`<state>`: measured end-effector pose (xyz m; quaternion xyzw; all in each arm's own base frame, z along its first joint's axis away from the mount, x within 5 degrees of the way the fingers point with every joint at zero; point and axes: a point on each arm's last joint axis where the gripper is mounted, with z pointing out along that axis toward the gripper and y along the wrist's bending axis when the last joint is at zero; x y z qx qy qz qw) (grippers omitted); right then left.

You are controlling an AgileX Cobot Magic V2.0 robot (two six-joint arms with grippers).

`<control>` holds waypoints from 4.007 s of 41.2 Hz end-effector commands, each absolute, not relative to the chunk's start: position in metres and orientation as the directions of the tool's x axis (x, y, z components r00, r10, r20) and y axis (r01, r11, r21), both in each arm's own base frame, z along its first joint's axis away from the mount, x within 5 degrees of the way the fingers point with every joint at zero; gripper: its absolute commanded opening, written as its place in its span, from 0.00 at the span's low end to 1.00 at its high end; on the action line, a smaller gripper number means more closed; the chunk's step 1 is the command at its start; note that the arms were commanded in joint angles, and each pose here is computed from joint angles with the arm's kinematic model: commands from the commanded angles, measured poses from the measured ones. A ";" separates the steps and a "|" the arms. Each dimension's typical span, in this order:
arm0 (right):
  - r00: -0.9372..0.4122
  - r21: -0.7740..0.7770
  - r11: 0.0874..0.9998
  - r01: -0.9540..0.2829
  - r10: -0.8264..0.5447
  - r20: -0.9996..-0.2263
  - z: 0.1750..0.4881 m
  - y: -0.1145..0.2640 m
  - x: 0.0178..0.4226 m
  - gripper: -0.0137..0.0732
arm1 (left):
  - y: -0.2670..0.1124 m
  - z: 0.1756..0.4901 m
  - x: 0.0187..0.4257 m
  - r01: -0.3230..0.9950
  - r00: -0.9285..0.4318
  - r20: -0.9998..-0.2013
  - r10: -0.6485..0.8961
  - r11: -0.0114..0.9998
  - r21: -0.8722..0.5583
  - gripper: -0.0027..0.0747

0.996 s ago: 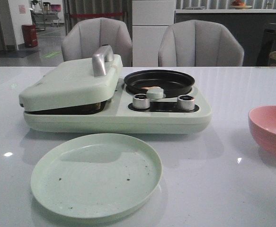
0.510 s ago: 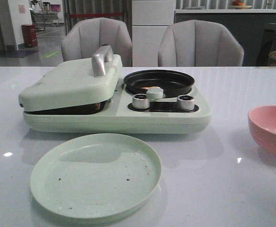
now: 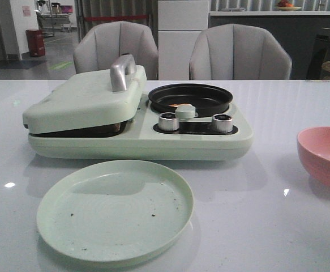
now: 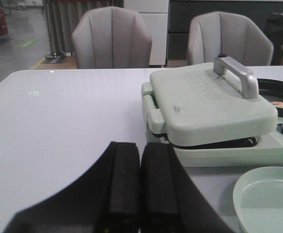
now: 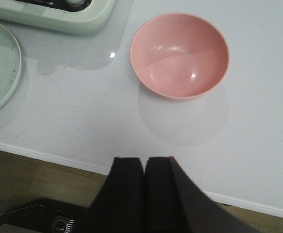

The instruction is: Make breakfast with bread and shrimp

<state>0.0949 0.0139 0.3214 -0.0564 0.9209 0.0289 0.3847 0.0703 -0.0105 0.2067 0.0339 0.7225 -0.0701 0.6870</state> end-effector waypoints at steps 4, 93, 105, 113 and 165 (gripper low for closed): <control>-0.633 0.004 0.992 -0.130 -0.080 -0.770 0.333 0.014 0.098 0.18 | -0.007 0.216 0.063 0.120 0.105 -0.991 -0.089 0.990 -0.076 0.16; -0.138 -0.047 0.998 0.033 -0.042 -0.990 0.261 -0.001 0.056 0.18 | -0.002 0.220 0.053 0.041 0.192 -0.981 -0.005 0.999 0.003 0.16; 0.100 -0.044 0.996 0.083 -0.053 -0.994 0.216 -0.004 0.053 0.18 | -0.002 0.220 0.053 0.041 0.192 -0.981 -0.005 0.999 0.003 0.16; 0.124 -0.044 0.995 0.087 -0.055 -0.991 0.213 -0.004 0.053 0.18 | -0.002 0.220 0.053 0.041 0.192 -0.981 -0.005 0.999 0.003 0.16; 0.175 0.000 0.998 0.066 -0.012 -0.984 0.218 -0.004 0.053 0.18 | -0.002 0.220 0.053 0.041 0.192 -0.981 -0.005 0.999 0.003 0.16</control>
